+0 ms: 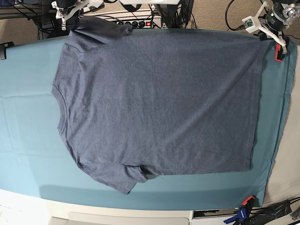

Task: Fold the T-shirt properly
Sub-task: 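Keep pulling the held shirt edge toward the arm bases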

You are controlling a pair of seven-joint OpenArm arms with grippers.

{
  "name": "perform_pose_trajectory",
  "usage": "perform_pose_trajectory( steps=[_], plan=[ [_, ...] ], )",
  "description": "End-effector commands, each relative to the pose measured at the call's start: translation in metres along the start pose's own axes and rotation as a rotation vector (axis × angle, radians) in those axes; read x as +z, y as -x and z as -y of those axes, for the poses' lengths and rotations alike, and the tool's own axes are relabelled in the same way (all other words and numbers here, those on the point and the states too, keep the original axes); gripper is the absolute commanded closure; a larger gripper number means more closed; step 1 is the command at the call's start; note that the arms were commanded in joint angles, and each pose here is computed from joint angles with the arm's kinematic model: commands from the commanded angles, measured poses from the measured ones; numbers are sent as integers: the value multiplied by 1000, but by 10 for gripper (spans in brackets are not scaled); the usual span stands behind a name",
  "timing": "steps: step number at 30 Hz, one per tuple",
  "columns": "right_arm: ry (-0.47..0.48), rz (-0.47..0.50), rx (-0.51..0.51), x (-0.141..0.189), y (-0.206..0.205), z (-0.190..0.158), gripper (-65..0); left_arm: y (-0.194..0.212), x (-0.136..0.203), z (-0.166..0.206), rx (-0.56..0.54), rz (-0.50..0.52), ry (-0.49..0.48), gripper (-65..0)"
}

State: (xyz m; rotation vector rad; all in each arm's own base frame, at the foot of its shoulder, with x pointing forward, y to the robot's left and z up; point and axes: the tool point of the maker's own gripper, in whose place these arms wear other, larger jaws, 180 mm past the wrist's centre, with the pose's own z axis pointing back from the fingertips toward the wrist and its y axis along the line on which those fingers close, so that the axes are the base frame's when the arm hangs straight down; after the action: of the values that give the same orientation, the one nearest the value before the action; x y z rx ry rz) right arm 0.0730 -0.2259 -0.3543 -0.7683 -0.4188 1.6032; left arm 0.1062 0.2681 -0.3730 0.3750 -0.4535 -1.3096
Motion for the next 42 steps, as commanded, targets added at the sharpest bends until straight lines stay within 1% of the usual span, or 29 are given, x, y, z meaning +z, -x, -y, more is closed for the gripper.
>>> perform_pose_trajectory(
  steps=[1, 10, 19, 28, 30, 32, 34, 42],
  plan=[
    [5, -8, 12, 6, 1, 1, 0, 2, 2, -6, -19, -8, -16, 0],
    [-7, 33, 19, 18, -22, -10, 0, 2, 2, -6, -19, -9, -16, 0],
    [-21, 9, 31, 27, -20, -17, 0, 3, 2, -6, -19, -16, -16, 0],
    [-26, 11, 26, 29, -22, -19, 0, 3, 2, -6, -18, -16, -17, 0],
    [-15, 16, 30, 28, -23, -17, 0, 2, 2, -10, -15, -14, -33, 0],
    [0, 18, 36, 26, -23, -13, 0, 2, 1, -20, 0, -12, -77, 0],
    [18, 16, 31, 23, -23, -8, 0, 1, 0, -29, 3, -15, -102, 0],
    [131, 2, 8, 4, -21, 25, 0, -6, -6, -59, 6, 3, -183, 0]
  ],
)
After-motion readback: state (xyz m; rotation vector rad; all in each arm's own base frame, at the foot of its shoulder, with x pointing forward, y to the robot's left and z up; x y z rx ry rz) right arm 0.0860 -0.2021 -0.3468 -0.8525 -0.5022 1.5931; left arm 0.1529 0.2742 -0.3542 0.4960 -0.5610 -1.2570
